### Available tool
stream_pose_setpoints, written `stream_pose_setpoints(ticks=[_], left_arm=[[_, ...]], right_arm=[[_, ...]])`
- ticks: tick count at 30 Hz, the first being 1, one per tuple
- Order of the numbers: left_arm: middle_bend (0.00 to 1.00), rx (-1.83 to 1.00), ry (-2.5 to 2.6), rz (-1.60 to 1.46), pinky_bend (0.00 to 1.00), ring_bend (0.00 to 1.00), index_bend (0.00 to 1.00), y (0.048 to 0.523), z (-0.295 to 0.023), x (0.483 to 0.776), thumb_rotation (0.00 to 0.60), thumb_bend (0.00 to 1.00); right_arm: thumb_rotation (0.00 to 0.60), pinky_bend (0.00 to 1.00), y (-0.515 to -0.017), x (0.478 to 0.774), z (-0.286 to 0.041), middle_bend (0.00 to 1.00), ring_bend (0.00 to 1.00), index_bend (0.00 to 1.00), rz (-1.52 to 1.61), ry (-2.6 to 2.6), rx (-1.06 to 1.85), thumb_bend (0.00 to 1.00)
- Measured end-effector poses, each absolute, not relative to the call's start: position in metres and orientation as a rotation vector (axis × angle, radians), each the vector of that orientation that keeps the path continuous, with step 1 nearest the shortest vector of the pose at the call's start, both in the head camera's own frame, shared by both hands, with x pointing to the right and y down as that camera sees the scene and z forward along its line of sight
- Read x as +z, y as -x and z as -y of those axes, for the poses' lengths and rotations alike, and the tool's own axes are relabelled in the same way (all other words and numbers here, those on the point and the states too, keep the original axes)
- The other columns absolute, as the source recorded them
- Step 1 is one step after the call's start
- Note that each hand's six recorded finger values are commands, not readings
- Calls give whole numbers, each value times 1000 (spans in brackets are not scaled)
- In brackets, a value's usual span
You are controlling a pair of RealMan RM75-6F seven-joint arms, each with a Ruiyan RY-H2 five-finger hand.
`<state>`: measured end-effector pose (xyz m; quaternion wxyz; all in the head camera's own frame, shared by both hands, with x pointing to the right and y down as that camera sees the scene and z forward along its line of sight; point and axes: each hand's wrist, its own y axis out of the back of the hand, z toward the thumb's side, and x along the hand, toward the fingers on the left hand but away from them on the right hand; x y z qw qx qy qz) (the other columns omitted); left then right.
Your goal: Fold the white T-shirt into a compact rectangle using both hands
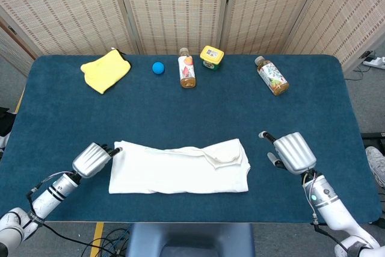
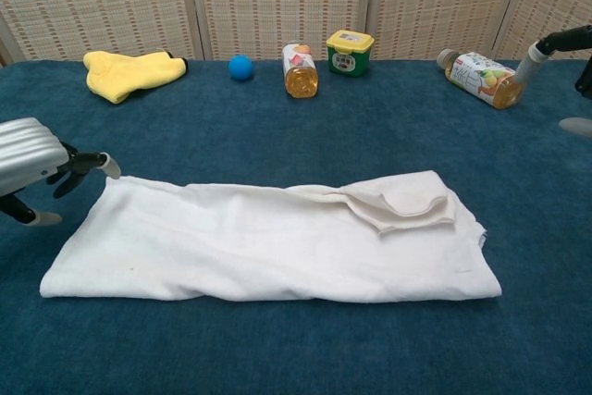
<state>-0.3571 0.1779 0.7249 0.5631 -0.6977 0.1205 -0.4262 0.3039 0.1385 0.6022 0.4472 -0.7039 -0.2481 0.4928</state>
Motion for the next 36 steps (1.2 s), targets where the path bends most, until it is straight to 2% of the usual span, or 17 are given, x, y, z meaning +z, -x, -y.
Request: stream_pose_setpoints(ticks=[28,36], left_arm=[[681,-992,1713,-300,869,629,306,333,-186,742,600,168],[683,-1003,1780,-370,869,630,347,329,-183,742,600,168]], right_arm=[[600,1000,-320,600,-141,912,948,291,667,1732,1253,343],[600,1000,-323,602,-142,912,948,291,681,1736,1261,343]])
